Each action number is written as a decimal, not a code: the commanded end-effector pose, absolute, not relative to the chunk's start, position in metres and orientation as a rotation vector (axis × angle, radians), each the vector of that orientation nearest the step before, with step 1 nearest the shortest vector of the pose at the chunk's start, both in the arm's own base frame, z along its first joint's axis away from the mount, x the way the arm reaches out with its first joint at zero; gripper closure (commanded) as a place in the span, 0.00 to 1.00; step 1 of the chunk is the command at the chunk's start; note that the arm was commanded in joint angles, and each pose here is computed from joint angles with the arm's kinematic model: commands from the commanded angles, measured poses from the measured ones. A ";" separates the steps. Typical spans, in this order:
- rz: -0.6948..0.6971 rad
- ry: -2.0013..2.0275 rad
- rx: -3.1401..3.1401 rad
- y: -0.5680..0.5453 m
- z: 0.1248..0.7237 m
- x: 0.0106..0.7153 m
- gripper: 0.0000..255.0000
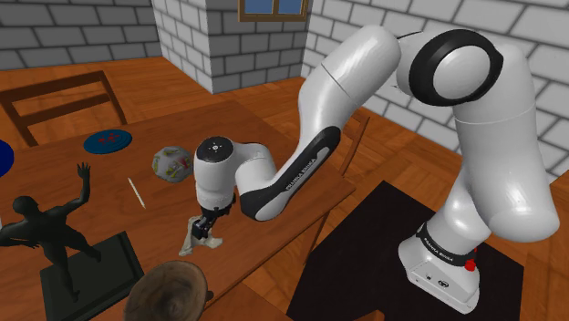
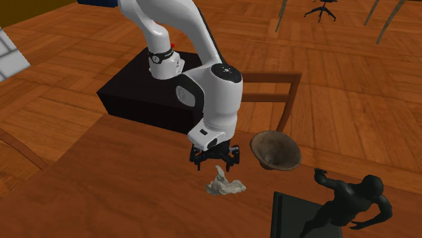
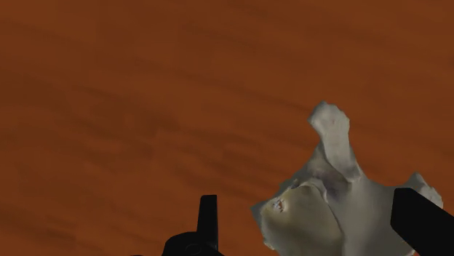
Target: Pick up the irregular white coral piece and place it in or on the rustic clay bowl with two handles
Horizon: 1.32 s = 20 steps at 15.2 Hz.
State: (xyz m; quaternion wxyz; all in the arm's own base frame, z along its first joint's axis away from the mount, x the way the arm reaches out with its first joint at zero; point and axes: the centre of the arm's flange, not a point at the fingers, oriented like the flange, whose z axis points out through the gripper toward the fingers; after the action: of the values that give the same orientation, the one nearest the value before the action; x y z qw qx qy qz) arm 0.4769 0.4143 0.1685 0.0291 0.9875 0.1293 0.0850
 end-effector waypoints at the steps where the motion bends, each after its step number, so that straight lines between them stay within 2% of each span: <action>1: 0.263 0.399 3.046 0.414 0.159 0.479 0.00; 10: 0.263 0.399 3.046 0.414 0.151 0.480 0.00; 11: 0.263 0.399 3.046 0.414 0.151 0.480 1.00; 20: 0.263 0.399 3.046 0.414 0.151 0.480 1.00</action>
State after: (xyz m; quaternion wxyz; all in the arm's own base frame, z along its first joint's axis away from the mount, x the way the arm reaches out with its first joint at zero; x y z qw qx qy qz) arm 0.4801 0.4139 0.1508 0.0291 0.9875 0.1295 0.0851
